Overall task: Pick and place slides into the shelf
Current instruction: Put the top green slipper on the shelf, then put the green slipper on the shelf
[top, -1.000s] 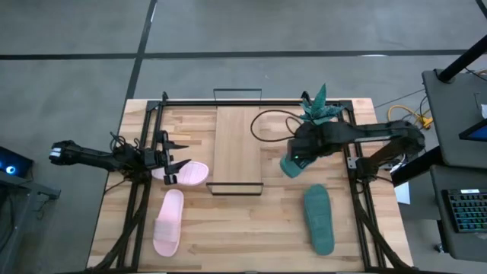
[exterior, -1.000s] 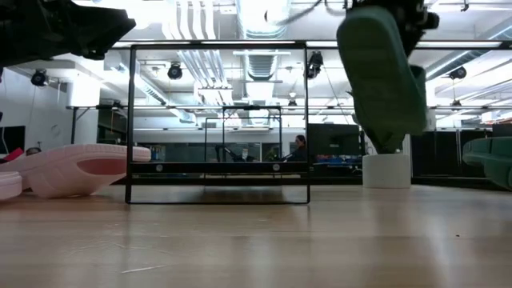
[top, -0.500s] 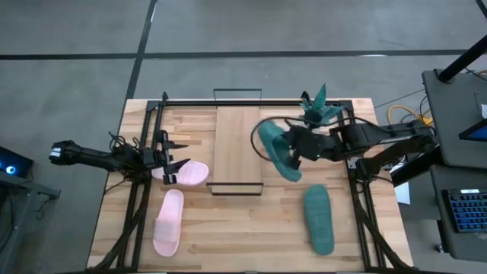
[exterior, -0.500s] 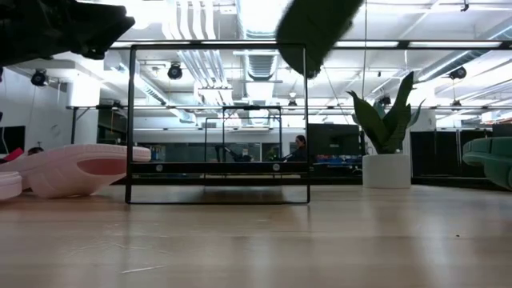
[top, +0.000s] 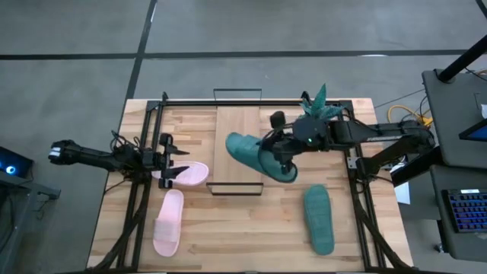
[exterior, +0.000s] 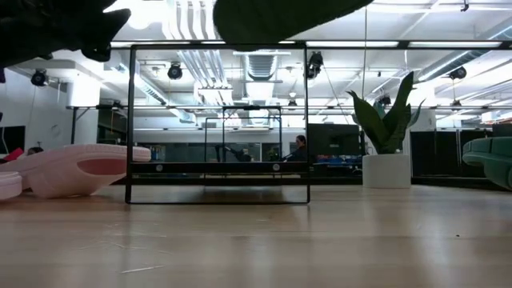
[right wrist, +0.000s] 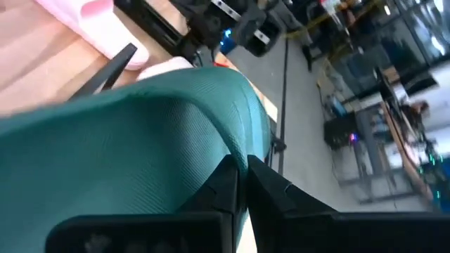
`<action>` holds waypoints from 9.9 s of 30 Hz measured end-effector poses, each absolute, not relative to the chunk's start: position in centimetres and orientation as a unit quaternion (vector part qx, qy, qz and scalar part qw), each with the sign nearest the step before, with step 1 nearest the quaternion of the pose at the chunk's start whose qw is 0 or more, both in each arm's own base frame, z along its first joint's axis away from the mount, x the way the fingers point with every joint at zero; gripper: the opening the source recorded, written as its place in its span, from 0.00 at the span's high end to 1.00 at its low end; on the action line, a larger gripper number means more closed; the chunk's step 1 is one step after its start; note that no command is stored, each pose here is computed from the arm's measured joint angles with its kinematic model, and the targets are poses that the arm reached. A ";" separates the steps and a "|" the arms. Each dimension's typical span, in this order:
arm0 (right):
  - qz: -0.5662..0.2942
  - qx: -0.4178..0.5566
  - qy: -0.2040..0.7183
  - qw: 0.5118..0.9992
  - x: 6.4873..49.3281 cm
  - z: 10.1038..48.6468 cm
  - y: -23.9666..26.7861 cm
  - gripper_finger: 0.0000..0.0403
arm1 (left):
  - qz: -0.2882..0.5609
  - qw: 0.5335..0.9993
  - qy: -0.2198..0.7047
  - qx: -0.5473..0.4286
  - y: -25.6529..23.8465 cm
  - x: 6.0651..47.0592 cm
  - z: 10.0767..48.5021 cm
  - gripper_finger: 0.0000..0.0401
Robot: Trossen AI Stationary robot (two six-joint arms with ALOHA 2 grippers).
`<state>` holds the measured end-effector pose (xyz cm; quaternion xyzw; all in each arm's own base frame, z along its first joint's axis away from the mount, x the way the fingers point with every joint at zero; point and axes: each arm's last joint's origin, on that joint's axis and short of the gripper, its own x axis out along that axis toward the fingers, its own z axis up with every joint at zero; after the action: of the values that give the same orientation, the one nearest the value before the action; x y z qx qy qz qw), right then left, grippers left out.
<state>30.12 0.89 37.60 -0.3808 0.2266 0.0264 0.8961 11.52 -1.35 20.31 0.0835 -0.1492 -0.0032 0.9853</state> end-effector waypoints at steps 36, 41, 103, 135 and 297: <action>0.212 -0.629 0.221 0.715 38.5 27.8 -3.8 0.97 | -0.006 0.979 -0.203 0.020 -1.2 10.4 21.3 0.51; 0.253 -0.621 0.178 0.720 38.5 27.8 -3.0 0.97 | 0.005 0.980 -0.200 0.019 -1.1 10.4 21.3 0.51; 0.245 -0.537 0.210 0.779 40.5 23.7 -1.0 0.76 | 0.063 0.981 -0.180 0.036 -0.8 10.5 21.0 0.51; 0.165 -0.531 0.293 0.778 40.5 24.7 -1.5 0.63 | 0.063 0.982 -0.175 0.037 -0.8 10.6 20.9 0.51; -0.178 -0.057 0.445 0.876 31.9 30.9 29.3 0.51 | 0.165 0.978 -0.092 0.085 -0.3 11.2 19.4 0.51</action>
<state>31.87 29.34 30.94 -0.0566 0.4445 -0.1778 0.8761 11.23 -0.35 19.42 0.0853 -0.0916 0.1646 0.9784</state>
